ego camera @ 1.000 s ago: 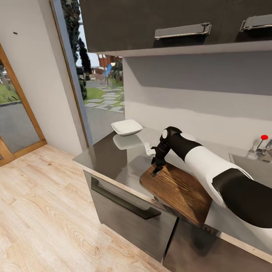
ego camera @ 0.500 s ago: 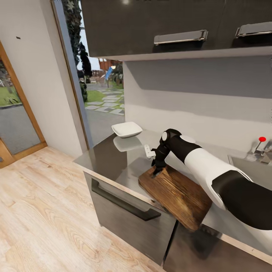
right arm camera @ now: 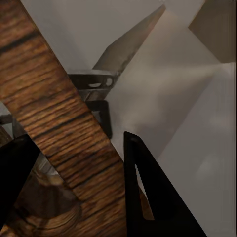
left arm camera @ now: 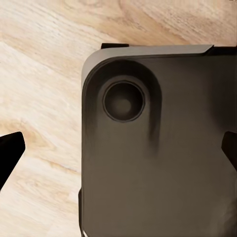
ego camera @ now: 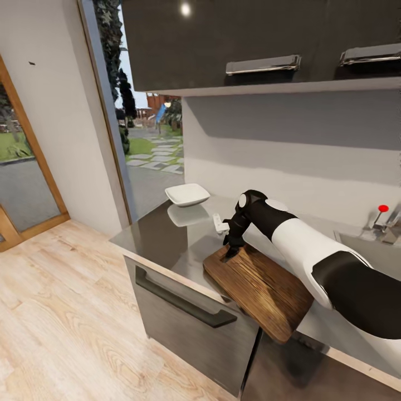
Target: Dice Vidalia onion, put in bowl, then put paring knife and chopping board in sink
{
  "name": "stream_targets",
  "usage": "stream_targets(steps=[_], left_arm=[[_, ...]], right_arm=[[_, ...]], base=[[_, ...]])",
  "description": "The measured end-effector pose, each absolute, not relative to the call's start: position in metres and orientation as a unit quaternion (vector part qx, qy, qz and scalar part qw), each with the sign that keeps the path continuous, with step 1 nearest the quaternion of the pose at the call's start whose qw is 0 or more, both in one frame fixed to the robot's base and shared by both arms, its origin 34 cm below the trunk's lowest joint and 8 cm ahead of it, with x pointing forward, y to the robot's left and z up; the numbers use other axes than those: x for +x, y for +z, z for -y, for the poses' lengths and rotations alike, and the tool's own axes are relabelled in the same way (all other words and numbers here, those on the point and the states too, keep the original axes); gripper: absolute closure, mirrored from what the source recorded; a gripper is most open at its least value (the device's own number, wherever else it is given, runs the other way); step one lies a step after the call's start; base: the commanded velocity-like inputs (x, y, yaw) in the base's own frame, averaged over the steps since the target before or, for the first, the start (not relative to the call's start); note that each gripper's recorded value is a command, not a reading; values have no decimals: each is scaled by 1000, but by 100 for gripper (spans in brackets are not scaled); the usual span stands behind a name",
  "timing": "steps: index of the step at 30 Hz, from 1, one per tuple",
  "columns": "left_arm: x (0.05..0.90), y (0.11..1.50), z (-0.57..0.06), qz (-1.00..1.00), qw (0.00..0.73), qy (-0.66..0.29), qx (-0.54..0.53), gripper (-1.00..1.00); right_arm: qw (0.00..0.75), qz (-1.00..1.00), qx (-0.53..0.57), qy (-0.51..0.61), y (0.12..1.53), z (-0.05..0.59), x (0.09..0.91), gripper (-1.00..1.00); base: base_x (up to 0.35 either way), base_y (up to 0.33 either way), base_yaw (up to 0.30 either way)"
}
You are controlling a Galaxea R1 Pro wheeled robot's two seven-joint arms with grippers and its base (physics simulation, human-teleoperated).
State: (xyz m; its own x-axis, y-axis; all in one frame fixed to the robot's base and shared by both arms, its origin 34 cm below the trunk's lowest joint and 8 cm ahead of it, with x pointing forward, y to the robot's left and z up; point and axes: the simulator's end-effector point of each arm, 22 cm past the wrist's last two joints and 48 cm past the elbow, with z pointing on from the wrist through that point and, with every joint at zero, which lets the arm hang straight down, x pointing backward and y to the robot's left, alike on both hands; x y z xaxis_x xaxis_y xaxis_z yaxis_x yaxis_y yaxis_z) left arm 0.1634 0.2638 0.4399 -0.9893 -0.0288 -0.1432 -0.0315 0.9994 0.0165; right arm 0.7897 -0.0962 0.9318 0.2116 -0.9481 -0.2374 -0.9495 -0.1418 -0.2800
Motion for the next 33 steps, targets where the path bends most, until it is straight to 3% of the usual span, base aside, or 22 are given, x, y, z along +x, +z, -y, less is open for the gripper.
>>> stream_targets(steps=[33], left_arm=[[183, 442, -264, -995, 97, 9, -15, -100]], right_arm=[[198, -649, -735, -19, 965, 107, 785, 100]], base=[[0, 0, 0]])
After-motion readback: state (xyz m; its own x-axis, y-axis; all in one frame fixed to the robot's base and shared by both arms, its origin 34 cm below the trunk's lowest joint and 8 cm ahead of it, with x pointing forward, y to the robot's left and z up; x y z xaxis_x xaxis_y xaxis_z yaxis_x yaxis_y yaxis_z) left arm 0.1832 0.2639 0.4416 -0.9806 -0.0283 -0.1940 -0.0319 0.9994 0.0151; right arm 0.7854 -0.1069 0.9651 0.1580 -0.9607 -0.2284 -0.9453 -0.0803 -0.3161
